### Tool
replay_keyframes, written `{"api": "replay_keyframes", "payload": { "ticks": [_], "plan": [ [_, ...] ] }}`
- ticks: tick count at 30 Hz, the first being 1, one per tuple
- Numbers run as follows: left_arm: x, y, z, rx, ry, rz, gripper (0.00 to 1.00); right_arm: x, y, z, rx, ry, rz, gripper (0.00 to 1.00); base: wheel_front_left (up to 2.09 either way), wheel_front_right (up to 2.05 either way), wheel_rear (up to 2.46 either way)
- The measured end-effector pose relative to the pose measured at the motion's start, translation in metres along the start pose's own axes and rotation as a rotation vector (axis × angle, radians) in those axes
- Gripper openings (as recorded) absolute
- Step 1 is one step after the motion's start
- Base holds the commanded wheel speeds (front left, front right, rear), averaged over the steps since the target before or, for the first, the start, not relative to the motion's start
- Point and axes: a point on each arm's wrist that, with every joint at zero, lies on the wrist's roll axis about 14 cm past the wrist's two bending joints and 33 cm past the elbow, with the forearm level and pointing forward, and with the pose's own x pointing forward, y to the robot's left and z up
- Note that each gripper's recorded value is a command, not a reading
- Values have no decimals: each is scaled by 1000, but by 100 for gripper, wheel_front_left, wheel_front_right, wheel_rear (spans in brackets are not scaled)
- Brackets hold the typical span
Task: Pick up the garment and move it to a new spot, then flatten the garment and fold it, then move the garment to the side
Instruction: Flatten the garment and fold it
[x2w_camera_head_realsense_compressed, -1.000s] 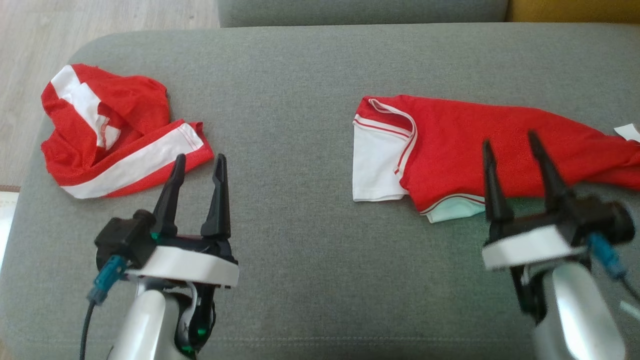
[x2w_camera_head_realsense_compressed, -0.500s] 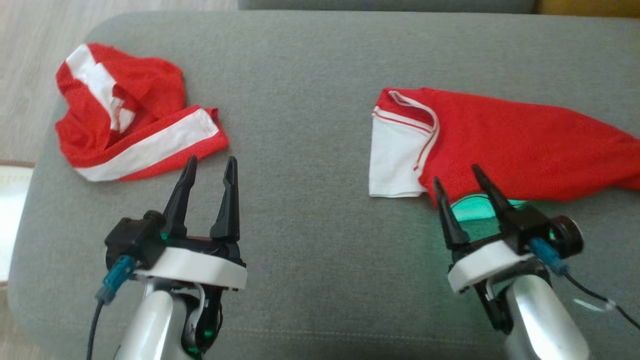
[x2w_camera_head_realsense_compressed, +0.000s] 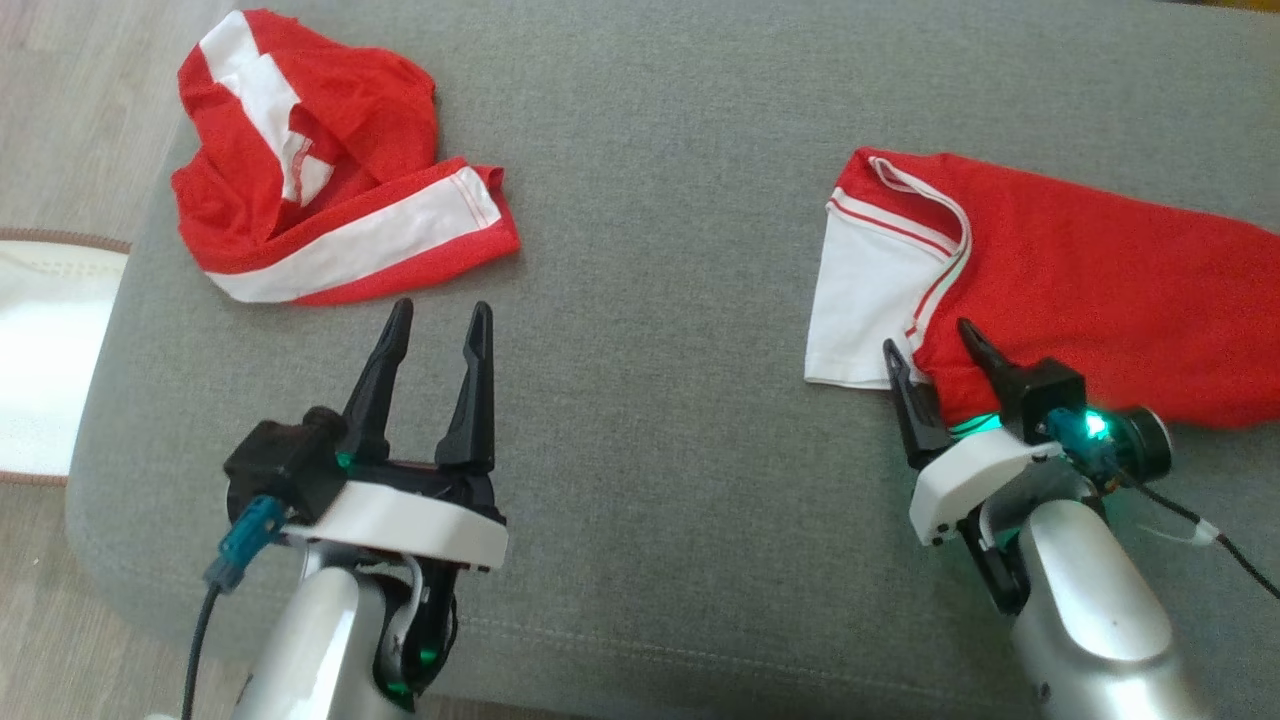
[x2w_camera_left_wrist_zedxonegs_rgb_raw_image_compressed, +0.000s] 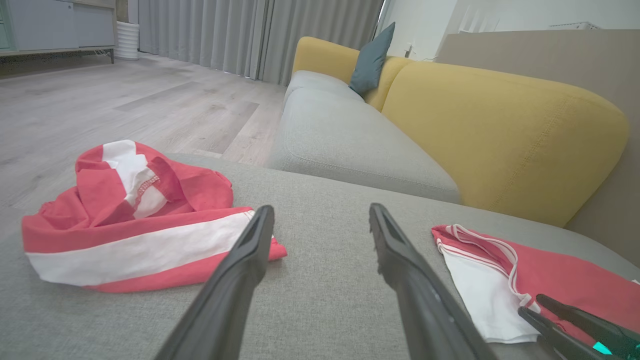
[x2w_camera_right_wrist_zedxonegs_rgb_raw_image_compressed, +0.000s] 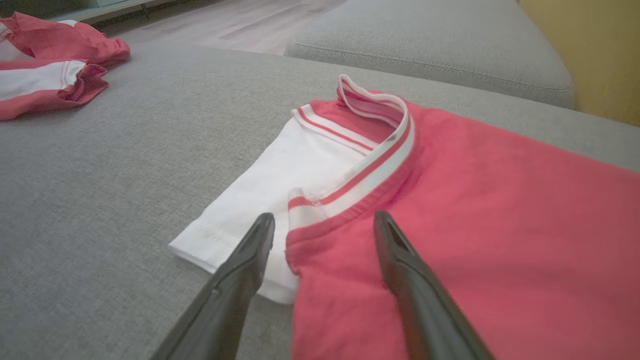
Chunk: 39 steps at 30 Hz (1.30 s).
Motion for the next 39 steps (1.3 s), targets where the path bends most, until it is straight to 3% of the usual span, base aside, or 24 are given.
{"api": "replay_keyframes", "payload": {
  "ticks": [3, 4, 5, 15, 26, 34, 39],
  "plan": [
    [-1, 2, -2, -4, 5, 8, 100, 3, -2, -2, 3, 10, -5, 100, 0, 0, 0],
    [0, 2, -2, -3, 6, 9, 100, 4, -3, -3, 5, 12, -7, 87, 0, 0, 0],
    [0, 2, -2, -4, 6, 8, 100, 4, -4, -3, 7, 15, -10, 0, 0, 0, 0],
    [3, -9, -2, -11, 4, -27, 100, -7, -17, 4, 27, -28, -53, 0, 0, 0, 0],
    [4, -30, 8, -20, -26, -85, 100, -33, -50, 82, 6, -265, -155, 0, 0, 0, 0],
    [4, -33, 10, -26, -32, -89, 100, -42, -52, 139, -106, -349, -168, 0, 0, 0, 0],
    [3, -27, 7, -35, -22, -69, 100, -30, -65, 180, -258, -350, -138, 0, 0, 0, 0]
  ]
}}
